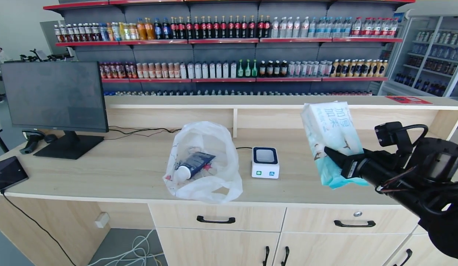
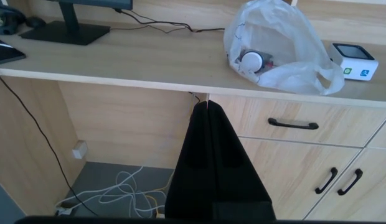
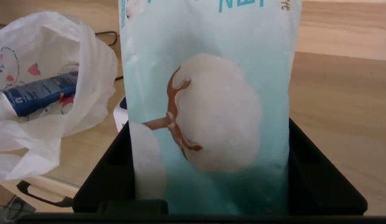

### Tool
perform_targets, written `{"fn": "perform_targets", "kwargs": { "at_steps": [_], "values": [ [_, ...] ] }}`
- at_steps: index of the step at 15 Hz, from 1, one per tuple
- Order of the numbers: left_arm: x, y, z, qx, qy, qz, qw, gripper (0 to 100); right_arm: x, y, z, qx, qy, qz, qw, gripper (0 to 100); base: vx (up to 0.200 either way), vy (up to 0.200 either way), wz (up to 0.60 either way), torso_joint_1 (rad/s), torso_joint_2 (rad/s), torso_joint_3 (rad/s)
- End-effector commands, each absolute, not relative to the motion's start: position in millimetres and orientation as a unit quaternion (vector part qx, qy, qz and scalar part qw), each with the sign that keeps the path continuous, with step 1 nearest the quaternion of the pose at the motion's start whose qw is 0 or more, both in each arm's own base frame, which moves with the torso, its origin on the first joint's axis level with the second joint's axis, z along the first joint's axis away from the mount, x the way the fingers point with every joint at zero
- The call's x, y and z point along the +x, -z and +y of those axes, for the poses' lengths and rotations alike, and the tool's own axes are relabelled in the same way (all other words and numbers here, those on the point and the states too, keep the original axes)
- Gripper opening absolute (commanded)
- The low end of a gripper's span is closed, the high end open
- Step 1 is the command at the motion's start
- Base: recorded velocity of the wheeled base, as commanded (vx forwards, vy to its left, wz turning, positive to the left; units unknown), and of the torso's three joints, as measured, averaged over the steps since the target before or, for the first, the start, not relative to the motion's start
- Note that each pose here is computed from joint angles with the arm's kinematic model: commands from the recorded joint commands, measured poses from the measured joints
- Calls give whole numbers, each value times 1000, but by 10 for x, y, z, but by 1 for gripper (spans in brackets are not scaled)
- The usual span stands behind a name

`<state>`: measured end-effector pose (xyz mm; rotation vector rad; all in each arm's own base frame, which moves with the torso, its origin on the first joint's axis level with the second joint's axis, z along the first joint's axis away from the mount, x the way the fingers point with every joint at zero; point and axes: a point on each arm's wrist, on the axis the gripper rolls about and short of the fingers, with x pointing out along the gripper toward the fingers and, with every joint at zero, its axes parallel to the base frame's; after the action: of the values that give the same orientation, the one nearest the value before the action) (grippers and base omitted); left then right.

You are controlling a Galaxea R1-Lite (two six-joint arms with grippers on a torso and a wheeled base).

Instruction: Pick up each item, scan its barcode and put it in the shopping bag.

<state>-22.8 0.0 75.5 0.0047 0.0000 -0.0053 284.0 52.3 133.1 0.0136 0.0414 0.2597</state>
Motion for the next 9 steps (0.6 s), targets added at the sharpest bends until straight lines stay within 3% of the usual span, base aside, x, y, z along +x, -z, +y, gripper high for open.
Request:
{"fn": "perform_targets", "kwargs": {
  "at_steps": [1, 6, 9],
  "values": [
    [-228, -755, 0, 2, 2, 0, 1000, 0, 2926, -1267, 824, 21, -156, 27, 987, 0, 0, 0, 0, 0, 0, 0],
    [-228, -755, 1, 0, 2, 0, 1000, 0, 3086, -1010, 1402, 37, -199, 51, 978, 0, 0, 0, 0, 0, 0, 0],
    [-228, -755, 0, 2, 2, 0, 1000, 0, 3189, -939, 1443, 37, -199, 53, 978, 0, 0, 200, 0, -9, 1, 1]
  ]
}}
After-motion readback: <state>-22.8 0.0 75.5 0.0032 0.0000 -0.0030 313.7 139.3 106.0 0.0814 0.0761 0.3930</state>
